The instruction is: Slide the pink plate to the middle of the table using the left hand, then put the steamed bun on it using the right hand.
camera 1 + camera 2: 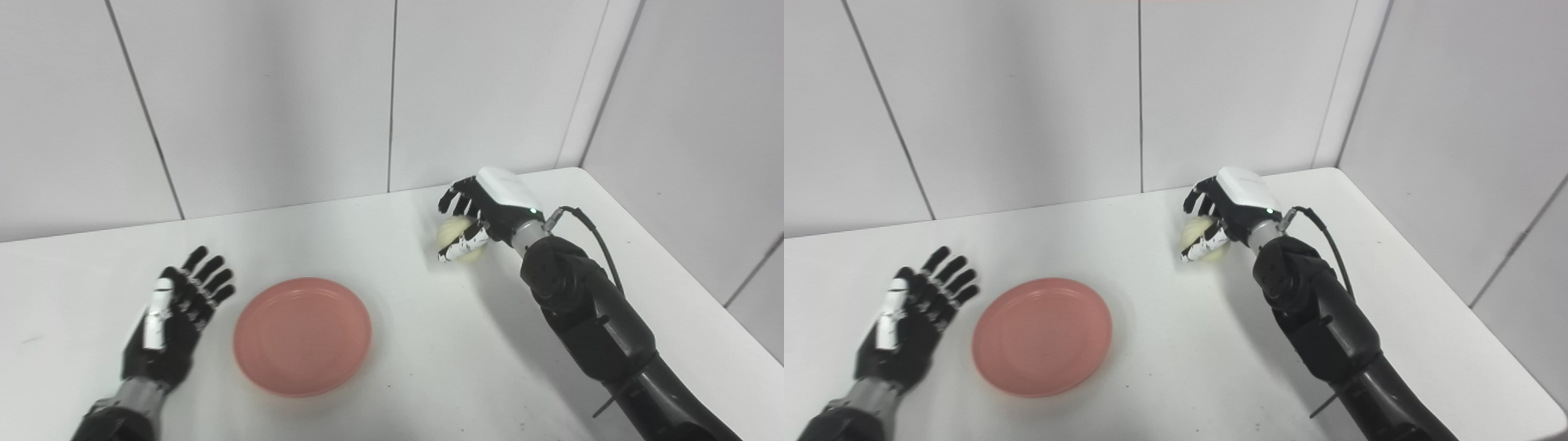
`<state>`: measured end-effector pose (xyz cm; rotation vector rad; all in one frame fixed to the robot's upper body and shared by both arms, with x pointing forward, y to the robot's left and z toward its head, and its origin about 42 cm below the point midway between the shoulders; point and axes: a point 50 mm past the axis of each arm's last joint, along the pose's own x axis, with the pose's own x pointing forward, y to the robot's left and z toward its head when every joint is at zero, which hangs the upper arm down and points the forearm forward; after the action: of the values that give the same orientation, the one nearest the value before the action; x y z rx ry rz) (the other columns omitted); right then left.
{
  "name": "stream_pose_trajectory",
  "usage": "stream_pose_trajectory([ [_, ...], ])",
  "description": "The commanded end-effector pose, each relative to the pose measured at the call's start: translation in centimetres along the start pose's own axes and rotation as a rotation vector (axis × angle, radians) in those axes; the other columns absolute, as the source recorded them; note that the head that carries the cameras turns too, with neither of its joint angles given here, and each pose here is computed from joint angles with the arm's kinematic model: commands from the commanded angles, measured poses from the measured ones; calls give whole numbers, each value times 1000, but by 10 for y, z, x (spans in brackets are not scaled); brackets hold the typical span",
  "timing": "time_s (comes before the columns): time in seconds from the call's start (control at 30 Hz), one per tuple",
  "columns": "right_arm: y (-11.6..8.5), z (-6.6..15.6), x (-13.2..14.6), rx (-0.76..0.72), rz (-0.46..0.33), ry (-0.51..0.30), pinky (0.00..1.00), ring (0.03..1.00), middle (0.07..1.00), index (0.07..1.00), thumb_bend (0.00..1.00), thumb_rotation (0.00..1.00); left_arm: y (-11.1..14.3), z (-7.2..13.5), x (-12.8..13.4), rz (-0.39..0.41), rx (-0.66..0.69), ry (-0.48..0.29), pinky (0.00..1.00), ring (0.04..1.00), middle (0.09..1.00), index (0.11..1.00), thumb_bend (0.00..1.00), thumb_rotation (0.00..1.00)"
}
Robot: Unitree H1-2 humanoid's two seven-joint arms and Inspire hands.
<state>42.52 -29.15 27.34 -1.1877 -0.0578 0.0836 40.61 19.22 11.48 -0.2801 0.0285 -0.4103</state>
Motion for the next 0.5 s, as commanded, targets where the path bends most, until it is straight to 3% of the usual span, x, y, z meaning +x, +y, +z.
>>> stream_pose_trajectory([
  [0.0,-32,32,11,-23,-90,-153,332,398,435,543,517,0,-6,-61,-28,73,-50,290,908,913,929,934,464,1000],
  [0.47,-10,108,12,6,13,-385,299,371,429,546,515,0,-36,-61,-12,68,-52,290,936,930,935,948,443,1000],
])
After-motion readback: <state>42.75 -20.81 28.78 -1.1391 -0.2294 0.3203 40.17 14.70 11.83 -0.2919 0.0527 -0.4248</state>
